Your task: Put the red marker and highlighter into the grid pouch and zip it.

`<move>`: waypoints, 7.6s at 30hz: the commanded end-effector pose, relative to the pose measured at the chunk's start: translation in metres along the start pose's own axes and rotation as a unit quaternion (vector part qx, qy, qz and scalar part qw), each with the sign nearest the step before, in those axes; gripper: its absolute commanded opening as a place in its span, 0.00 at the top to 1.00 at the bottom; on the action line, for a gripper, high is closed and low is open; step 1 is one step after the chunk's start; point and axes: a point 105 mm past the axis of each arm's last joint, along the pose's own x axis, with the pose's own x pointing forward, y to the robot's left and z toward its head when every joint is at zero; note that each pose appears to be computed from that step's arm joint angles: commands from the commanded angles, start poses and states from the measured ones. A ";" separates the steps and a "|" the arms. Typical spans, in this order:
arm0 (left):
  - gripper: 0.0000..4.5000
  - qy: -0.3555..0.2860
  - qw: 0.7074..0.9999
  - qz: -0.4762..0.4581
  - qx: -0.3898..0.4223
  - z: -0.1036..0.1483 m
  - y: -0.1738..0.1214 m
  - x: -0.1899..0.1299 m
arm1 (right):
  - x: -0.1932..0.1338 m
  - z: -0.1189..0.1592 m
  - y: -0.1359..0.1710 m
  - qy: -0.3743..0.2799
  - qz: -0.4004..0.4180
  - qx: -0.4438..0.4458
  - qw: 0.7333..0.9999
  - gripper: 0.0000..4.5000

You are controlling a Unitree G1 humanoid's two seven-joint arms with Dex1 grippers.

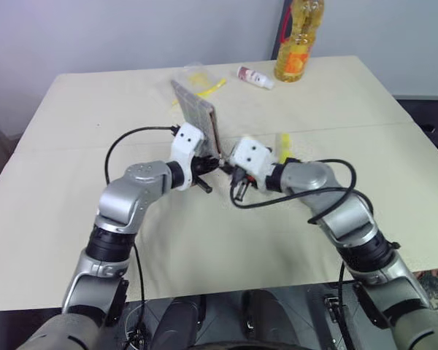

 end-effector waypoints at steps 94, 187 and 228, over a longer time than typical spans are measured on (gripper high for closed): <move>1.00 -0.054 0.990 0.004 0.133 0.013 0.006 0.017 | -0.121 -0.054 -0.053 0.120 -0.121 -0.049 0.984 0.93; 1.00 -0.049 0.978 0.189 0.079 0.012 0.057 0.008 | -0.027 -0.129 -0.109 0.101 -0.346 0.314 0.878 0.28; 1.00 -0.083 0.986 0.073 0.126 0.023 0.015 0.018 | -0.069 -0.047 -0.041 0.014 -0.135 0.233 0.963 0.80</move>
